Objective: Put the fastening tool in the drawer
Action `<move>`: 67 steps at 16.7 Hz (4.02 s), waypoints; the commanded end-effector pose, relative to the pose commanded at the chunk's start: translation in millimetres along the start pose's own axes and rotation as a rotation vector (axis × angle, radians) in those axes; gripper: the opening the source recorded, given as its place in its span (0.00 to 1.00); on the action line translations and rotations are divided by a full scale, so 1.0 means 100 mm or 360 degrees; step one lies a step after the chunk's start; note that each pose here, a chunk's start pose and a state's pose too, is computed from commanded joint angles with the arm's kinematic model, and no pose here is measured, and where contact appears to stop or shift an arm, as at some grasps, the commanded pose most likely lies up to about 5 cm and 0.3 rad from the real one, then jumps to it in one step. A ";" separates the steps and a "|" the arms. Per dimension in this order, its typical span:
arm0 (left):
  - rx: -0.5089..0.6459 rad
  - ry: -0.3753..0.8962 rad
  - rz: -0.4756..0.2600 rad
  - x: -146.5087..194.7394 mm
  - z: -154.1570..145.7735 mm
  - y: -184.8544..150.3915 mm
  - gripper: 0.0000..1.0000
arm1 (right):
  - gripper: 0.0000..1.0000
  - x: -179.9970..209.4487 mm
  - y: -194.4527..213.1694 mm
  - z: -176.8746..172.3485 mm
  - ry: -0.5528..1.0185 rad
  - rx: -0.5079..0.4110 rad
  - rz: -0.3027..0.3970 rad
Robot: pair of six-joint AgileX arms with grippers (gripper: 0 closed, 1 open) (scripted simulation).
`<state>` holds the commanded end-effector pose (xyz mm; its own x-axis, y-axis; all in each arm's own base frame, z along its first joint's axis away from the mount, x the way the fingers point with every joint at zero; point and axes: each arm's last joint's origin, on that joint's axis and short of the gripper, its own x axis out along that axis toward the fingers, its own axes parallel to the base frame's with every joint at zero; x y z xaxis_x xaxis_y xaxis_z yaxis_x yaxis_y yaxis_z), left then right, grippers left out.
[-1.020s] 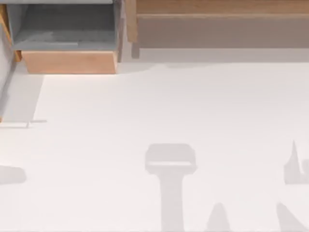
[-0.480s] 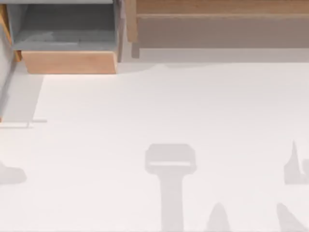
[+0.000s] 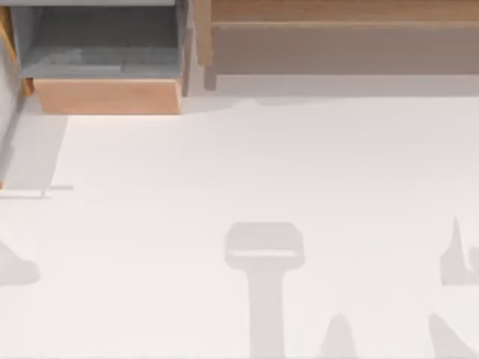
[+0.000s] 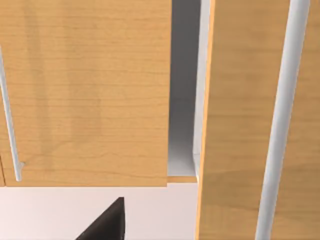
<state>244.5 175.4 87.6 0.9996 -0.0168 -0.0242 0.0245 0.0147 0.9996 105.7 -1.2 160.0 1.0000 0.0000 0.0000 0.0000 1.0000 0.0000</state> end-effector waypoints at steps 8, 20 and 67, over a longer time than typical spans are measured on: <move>0.0000 -0.0001 0.0000 -0.17 0.00 0.00 1.00 | 1.00 0.00 0.00 0.00 0.0000 0.0000 0.0000; -0.0192 0.0211 0.0002 -0.16 -0.34 0.40 1.00 | 1.00 0.00 0.00 0.00 0.0000 0.0000 0.0000; -0.2372 0.2347 -0.1543 0.66 1.07 0.30 0.77 | 1.00 0.00 0.00 0.00 0.0000 0.0000 0.0000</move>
<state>309.7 67.5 117.6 -0.0013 0.0036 -1.0000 -0.3636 0.9316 0.0038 105.7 -1.2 160.0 1.0000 0.0000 0.0000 0.0000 1.0000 0.0000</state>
